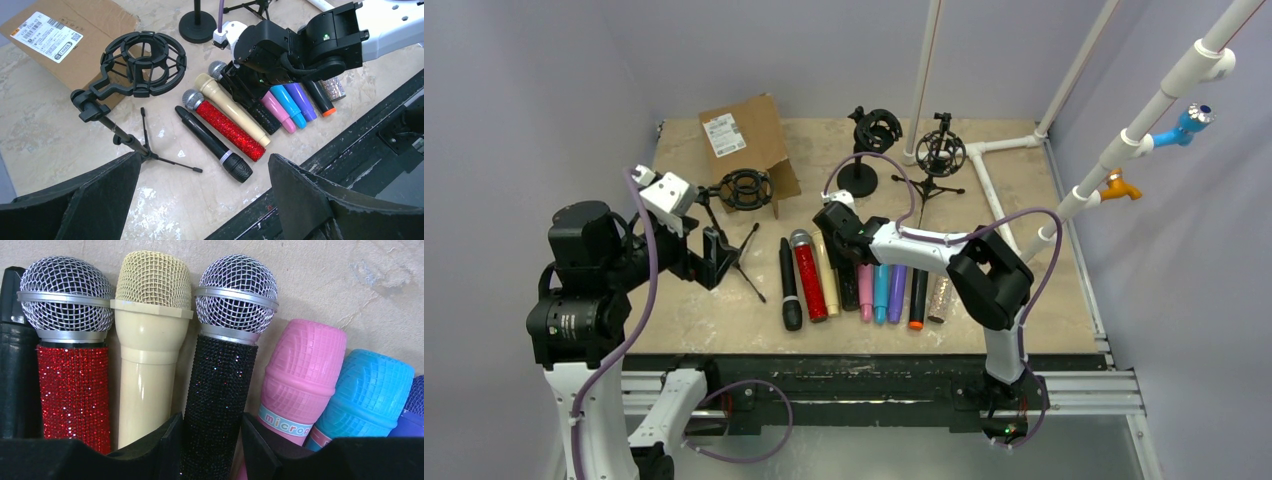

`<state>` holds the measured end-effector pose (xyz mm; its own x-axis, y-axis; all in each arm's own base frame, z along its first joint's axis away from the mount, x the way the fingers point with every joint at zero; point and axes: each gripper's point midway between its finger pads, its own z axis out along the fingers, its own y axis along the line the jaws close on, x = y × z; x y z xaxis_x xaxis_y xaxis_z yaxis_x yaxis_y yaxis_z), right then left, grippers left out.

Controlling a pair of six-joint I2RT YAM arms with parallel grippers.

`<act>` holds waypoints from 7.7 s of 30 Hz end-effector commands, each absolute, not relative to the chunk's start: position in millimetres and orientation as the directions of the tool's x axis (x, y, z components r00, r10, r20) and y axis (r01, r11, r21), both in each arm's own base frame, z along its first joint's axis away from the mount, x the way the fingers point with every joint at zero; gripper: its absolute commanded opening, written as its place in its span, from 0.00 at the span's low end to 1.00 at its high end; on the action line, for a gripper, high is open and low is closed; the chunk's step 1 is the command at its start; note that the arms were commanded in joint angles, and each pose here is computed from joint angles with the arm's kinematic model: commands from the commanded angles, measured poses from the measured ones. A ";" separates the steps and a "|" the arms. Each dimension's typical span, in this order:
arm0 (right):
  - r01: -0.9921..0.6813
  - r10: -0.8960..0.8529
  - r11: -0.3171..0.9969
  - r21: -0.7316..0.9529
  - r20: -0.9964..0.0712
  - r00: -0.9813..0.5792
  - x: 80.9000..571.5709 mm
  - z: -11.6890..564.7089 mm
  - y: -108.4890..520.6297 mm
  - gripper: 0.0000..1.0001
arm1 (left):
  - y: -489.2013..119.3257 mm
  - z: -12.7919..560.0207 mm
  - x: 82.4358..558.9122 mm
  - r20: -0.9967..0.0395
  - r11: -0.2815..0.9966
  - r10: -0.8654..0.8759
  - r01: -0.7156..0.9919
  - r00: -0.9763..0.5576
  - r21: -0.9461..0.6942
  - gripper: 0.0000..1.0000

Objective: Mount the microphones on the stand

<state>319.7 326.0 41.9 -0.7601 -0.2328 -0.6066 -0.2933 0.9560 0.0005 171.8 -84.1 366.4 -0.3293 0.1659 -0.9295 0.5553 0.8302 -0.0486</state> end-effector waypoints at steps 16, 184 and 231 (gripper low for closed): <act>-0.326 -0.261 0.945 0.022 -0.552 -0.792 317.2 32.8 337.4 0.49 | -89.3 366.2 164.2 -0.938 0.803 0.186 0.595 -0.293 -0.027 1.00; -0.697 0.222 0.684 0.217 -0.971 -0.084 329.6 417.3 478.2 0.00 | -6.9 257.6 303.7 -0.873 0.925 0.218 0.376 -0.437 0.043 0.61; -0.615 0.097 0.777 0.136 -0.991 -0.097 305.6 357.6 461.0 0.55 | -55.5 205.1 363.7 -0.862 0.853 0.061 0.474 -0.504 -0.216 0.23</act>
<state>307.7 478.9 363.6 -0.1060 0.1824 -0.9775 -0.6400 0.7398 0.2075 358.2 -39.5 223.6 -0.3999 0.1495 -0.9043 0.4917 0.8676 -0.0740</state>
